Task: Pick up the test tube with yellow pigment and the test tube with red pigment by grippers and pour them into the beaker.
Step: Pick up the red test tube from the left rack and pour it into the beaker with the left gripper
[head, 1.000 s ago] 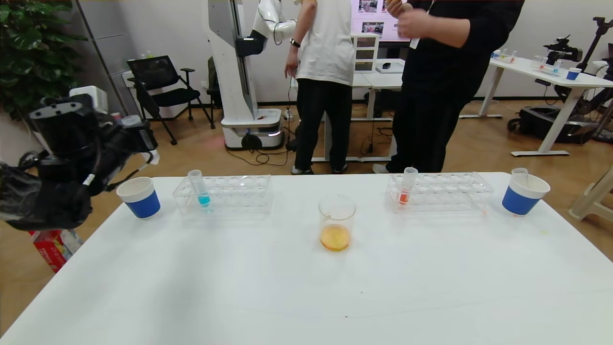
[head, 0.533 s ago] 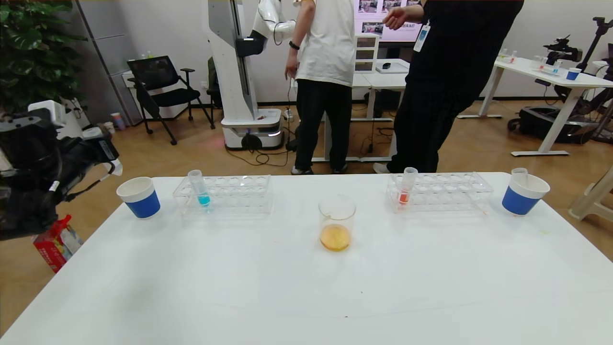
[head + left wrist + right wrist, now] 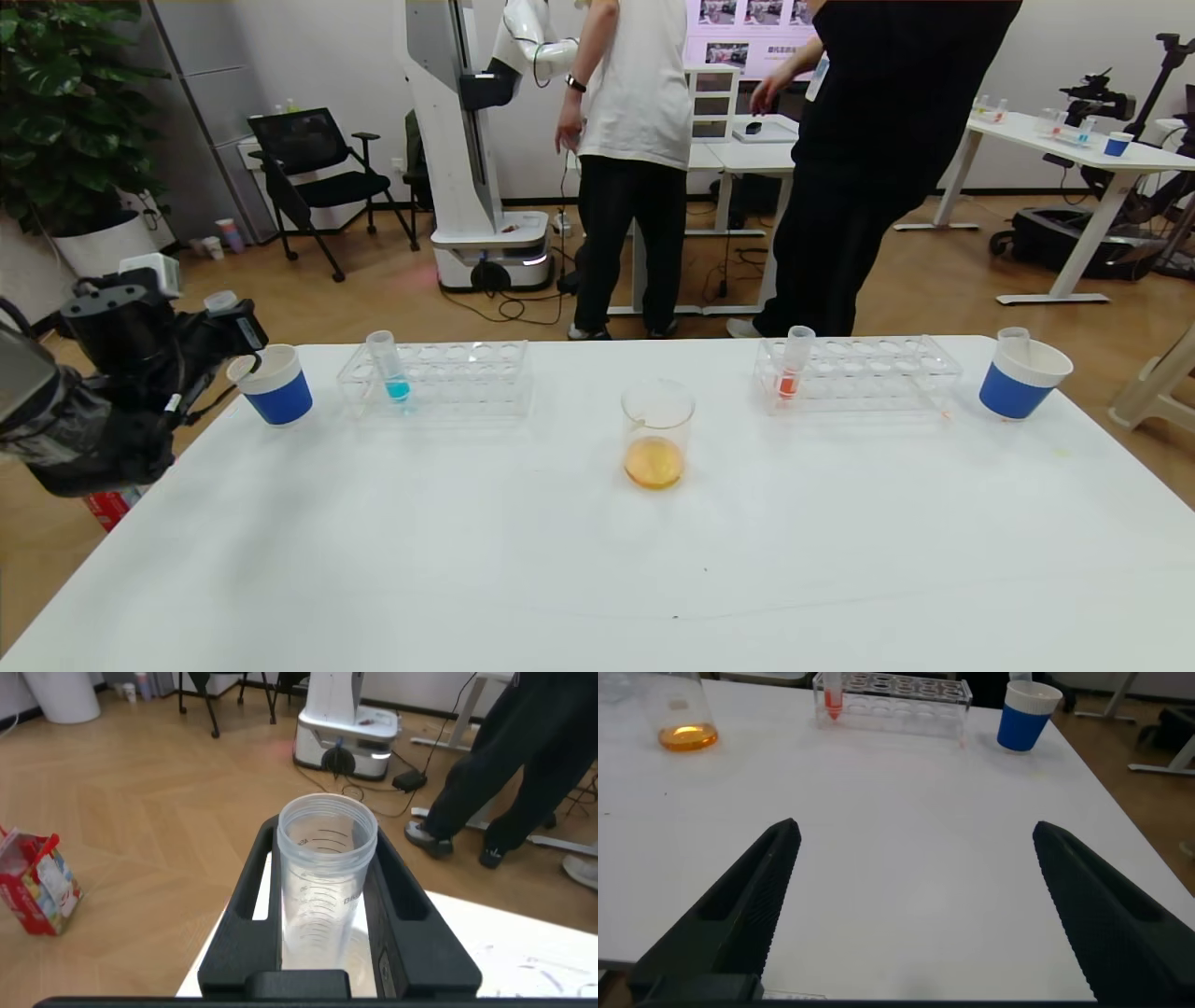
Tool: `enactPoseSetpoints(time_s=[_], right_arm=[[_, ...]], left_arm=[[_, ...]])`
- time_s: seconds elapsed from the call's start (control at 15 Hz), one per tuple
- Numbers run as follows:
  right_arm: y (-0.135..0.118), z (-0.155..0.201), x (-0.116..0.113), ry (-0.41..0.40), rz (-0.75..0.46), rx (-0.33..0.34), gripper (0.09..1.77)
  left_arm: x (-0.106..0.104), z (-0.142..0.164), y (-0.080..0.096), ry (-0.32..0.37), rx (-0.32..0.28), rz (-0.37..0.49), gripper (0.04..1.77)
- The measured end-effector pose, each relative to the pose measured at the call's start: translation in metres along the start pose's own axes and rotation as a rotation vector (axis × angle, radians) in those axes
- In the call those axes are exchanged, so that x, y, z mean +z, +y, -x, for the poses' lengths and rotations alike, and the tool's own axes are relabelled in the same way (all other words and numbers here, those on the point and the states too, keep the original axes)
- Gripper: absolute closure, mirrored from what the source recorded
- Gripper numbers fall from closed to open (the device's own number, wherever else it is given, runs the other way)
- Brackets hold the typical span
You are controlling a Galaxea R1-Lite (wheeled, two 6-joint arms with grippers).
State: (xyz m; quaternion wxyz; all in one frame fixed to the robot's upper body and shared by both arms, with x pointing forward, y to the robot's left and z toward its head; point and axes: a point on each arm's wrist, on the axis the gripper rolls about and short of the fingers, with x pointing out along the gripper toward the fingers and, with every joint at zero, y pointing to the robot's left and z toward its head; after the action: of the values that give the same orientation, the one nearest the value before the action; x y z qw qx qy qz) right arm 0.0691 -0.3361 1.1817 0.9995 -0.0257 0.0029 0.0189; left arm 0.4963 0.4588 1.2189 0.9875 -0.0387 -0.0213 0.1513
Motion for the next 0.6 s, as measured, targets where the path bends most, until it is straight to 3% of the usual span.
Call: enactPoseSetpoints(time_s=[0.4,0.47,0.53,0.6], right_arm=[[0.0,0.0,0.0,0.0,0.0,0.0,0.12],[0.0,0.0,0.0,0.0,0.0,0.0,0.12],[0.0,0.0,0.0,0.0,0.0,0.0,0.12],[0.0,0.0,0.0,0.0,0.0,0.0,0.12]], left_arm=[[-0.035,-0.008,0.003,0.037,-0.006,0.002,1.29],[-0.037,-0.008,0.003,0.043,-0.006,0.002,1.17],[-0.038,-0.008,0.003,0.045,-0.005,0.002,0.92],[-0.038,-0.008,0.003,0.046,-0.005,0.0,0.54]])
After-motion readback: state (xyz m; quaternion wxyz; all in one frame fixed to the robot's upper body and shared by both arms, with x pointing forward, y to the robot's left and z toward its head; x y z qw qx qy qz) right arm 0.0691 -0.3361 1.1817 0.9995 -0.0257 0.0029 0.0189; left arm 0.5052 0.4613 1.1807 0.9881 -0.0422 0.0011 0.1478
